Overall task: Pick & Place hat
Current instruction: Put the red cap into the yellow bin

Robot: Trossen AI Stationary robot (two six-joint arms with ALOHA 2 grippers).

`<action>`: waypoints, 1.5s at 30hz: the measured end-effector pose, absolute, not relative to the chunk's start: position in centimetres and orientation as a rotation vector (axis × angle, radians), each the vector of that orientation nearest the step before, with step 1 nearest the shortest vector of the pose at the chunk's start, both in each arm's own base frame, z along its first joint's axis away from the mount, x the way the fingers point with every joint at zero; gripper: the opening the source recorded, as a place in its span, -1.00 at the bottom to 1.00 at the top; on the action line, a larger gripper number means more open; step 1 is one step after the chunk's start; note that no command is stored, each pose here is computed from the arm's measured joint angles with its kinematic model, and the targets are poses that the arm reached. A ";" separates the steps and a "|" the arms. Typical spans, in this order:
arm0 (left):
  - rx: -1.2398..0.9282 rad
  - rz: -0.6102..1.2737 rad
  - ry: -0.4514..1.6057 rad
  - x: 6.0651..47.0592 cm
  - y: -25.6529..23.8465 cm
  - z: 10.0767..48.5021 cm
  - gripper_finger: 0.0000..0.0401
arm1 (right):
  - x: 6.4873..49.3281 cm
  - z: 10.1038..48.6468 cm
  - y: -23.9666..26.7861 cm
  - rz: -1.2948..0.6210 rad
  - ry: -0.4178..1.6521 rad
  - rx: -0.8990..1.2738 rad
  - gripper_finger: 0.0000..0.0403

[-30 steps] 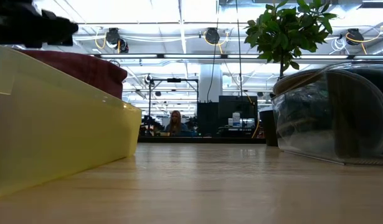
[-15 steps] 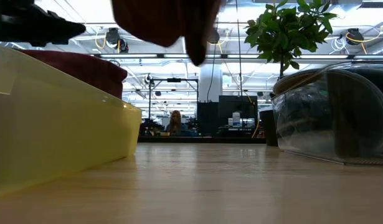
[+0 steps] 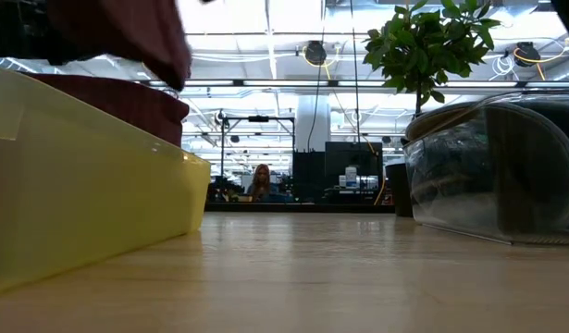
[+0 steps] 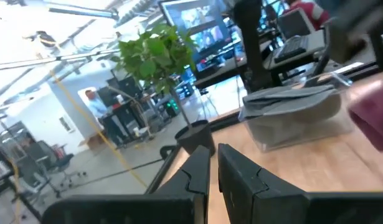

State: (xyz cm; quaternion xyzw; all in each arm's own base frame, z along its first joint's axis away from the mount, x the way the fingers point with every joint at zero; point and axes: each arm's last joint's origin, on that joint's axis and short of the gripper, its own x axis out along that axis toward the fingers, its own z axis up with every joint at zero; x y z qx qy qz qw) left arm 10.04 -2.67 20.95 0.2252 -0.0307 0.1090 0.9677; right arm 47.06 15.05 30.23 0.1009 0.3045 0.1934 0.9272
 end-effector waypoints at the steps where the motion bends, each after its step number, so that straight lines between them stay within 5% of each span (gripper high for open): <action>1: 0.453 0.228 -0.065 10.0 -2.7 21.0 -0.80 | 47.6 29.8 15.0 0.387 0.637 0.213 -0.98; 18: 0.555 0.205 -0.079 9.8 -2.8 21.2 -0.80 | 51.0 21.4 13.5 0.228 0.841 0.335 -0.98; 32: 0.536 -0.207 -0.220 9.8 -4.1 21.2 -0.80 | 50.7 19.0 13.4 0.237 0.843 0.315 -0.95; 45: 0.487 -0.222 -0.190 9.8 -4.1 21.0 -0.80 | 51.2 19.7 14.5 0.365 0.722 0.330 -0.20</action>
